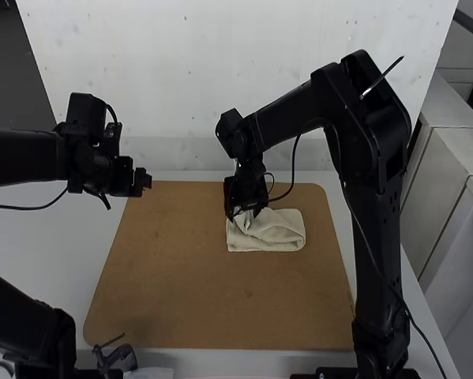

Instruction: Fold the towel.

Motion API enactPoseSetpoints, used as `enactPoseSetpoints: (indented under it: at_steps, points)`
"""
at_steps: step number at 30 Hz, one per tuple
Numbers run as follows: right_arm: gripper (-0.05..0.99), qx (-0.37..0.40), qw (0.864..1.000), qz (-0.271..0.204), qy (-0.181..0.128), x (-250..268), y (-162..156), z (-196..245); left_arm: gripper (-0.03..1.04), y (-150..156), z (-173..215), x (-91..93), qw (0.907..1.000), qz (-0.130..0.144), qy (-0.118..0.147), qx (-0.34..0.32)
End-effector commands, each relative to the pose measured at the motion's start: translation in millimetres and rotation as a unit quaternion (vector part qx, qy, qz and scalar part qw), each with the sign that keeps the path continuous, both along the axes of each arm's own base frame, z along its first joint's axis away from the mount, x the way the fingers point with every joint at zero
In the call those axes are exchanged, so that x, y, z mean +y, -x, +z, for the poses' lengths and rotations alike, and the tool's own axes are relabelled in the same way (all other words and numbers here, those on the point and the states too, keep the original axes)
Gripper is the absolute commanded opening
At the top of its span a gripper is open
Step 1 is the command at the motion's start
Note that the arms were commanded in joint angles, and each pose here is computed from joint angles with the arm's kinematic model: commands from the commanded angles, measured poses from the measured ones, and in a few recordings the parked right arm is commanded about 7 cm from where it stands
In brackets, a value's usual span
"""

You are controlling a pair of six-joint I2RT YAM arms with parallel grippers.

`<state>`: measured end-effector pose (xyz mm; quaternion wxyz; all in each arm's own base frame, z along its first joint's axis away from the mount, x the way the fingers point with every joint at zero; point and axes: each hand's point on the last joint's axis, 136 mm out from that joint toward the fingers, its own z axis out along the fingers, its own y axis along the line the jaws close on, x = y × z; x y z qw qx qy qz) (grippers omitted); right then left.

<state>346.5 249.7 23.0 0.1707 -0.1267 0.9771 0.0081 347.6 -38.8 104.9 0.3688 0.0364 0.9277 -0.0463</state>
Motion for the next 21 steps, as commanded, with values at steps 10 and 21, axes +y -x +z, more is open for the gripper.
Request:
enactPoseSetpoints:
  at_steps: [10,21]
  points:
    - [0.01,-0.038,0.998,-0.041,0.000,-27,-13,33,1.01,-9,3,-2.3,0.9999,-0.011,0.007,-0.007]
    - [0.01,-0.041,0.999,-0.025,0.004,-16,-3,30,1.01,-8,2,-4.9,0.9998,-0.015,0.009,-0.006]
